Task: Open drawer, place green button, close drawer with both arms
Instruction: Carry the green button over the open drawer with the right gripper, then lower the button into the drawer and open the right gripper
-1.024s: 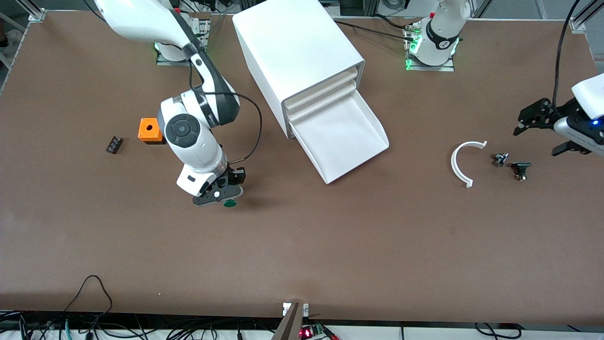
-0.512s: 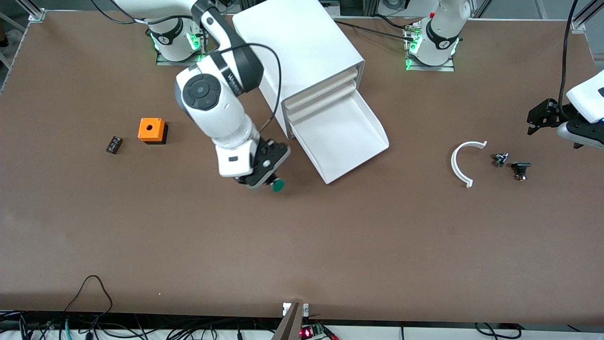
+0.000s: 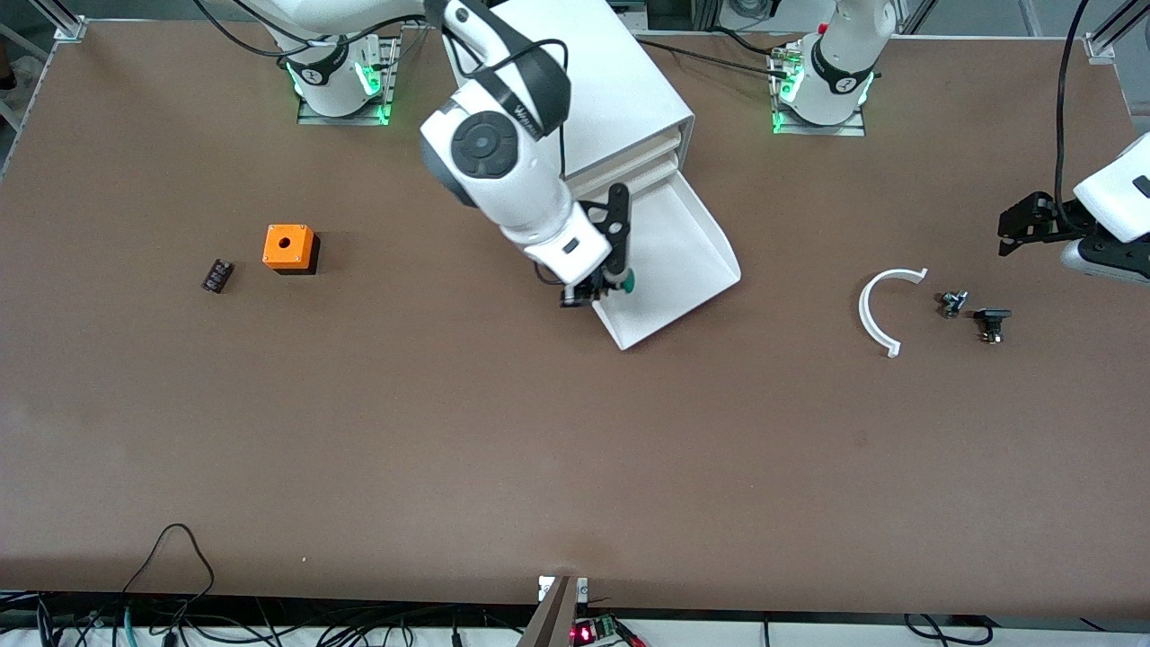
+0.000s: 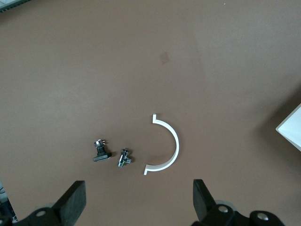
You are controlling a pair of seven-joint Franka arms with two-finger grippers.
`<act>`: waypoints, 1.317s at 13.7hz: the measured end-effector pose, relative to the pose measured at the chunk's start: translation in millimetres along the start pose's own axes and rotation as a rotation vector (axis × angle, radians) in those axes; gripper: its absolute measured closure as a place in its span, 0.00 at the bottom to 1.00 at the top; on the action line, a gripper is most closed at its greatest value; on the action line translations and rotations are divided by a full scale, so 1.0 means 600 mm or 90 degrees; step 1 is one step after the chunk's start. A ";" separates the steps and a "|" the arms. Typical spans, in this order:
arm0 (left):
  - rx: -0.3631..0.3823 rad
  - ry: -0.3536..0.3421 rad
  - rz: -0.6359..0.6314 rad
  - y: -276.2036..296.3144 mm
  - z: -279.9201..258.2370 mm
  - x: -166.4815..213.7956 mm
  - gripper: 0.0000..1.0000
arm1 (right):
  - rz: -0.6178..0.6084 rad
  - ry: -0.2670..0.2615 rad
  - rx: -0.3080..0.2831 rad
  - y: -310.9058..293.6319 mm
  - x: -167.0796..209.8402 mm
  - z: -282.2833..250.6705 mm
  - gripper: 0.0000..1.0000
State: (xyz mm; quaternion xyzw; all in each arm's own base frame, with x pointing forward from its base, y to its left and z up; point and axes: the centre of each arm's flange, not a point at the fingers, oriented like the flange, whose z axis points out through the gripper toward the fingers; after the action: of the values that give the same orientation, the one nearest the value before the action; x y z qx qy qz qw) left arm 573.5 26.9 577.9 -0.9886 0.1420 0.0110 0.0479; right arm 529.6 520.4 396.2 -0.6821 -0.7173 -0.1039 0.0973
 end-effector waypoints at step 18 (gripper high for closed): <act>0.000 0.022 -0.002 0.000 0.004 0.009 0.00 | -0.203 -0.138 0.019 -0.131 0.078 0.224 0.51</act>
State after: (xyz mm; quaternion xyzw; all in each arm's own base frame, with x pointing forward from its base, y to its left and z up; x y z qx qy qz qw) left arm 578.7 25.7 575.3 -0.9889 0.1415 -0.0062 0.0452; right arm 448.9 599.1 279.3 -0.5652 -0.8242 -0.0333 0.0116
